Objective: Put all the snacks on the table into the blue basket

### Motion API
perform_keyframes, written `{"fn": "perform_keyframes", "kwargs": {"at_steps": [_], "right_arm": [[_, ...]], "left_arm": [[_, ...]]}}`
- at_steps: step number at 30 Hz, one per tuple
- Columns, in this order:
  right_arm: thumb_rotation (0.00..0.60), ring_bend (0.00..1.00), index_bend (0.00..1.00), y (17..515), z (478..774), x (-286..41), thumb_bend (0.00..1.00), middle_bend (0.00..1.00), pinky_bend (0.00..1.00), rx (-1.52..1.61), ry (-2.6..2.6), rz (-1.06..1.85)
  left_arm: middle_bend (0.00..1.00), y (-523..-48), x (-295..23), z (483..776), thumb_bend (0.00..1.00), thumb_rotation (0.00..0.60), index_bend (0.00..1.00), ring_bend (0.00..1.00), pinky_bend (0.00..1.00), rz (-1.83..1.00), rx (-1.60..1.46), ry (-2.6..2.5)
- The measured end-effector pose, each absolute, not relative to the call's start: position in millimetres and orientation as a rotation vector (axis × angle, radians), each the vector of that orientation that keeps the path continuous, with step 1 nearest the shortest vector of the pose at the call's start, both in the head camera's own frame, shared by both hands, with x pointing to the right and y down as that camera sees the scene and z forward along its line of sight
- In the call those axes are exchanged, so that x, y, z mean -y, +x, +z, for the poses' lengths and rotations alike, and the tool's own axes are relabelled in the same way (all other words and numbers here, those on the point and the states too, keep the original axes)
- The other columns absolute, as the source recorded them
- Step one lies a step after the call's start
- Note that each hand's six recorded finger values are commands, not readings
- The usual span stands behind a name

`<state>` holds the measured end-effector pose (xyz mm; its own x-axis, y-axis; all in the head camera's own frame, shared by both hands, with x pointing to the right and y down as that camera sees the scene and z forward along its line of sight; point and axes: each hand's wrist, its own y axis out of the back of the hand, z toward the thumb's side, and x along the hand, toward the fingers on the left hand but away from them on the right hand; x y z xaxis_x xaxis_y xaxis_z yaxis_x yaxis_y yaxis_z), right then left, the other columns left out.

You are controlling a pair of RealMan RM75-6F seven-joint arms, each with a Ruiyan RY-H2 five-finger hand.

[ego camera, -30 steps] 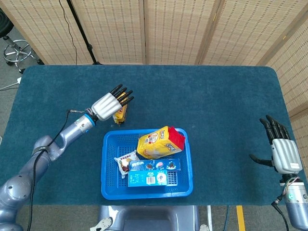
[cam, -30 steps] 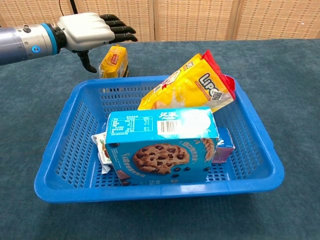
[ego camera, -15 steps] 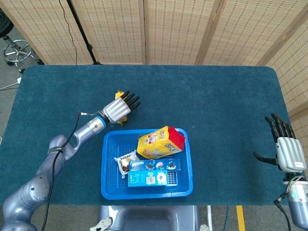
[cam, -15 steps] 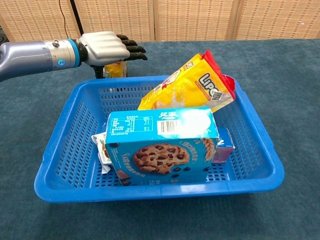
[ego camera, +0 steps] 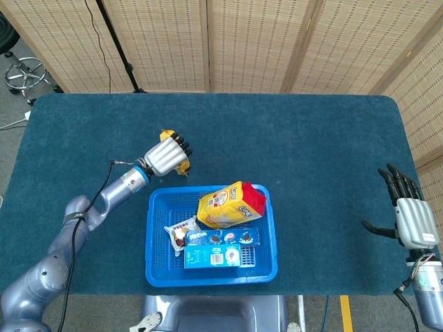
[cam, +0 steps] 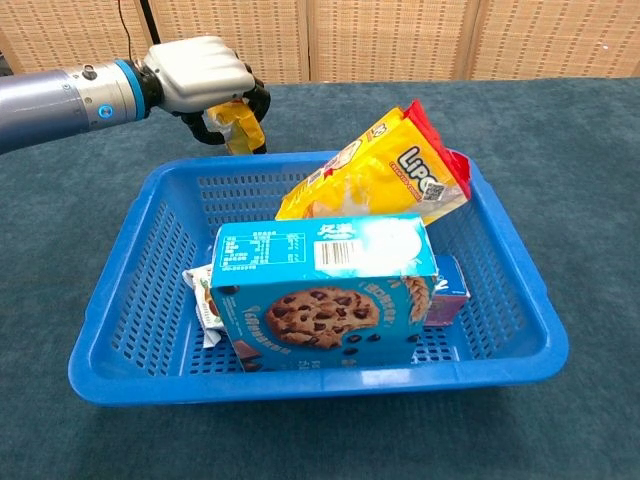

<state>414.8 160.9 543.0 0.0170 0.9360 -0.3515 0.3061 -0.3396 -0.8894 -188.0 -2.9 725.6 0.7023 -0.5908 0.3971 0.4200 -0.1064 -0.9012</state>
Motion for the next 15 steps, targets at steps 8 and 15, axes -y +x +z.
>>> {"fn": "perform_keyframes", "kwargs": {"at_steps": [8, 15], "right_arm": [[0.600, 0.00, 0.00, 409.3, 542.1, -163.7, 0.00, 0.00, 0.06, 1.266, -1.712, 1.328], [0.600, 0.00, 0.00, 405.9, 540.6, -165.7, 0.00, 0.00, 0.06, 1.261, -1.714, 1.321]], "left_arm": [[0.61, -199.2, 10.3, 666.9, 0.45, 0.600, 0.69, 0.53, 0.53, -0.651, -0.332, -1.452], [0.61, -216.7, -6.9, 614.6, 0.42, 0.600, 0.68, 0.53, 0.53, -0.463, -0.443, -1.532]]}}
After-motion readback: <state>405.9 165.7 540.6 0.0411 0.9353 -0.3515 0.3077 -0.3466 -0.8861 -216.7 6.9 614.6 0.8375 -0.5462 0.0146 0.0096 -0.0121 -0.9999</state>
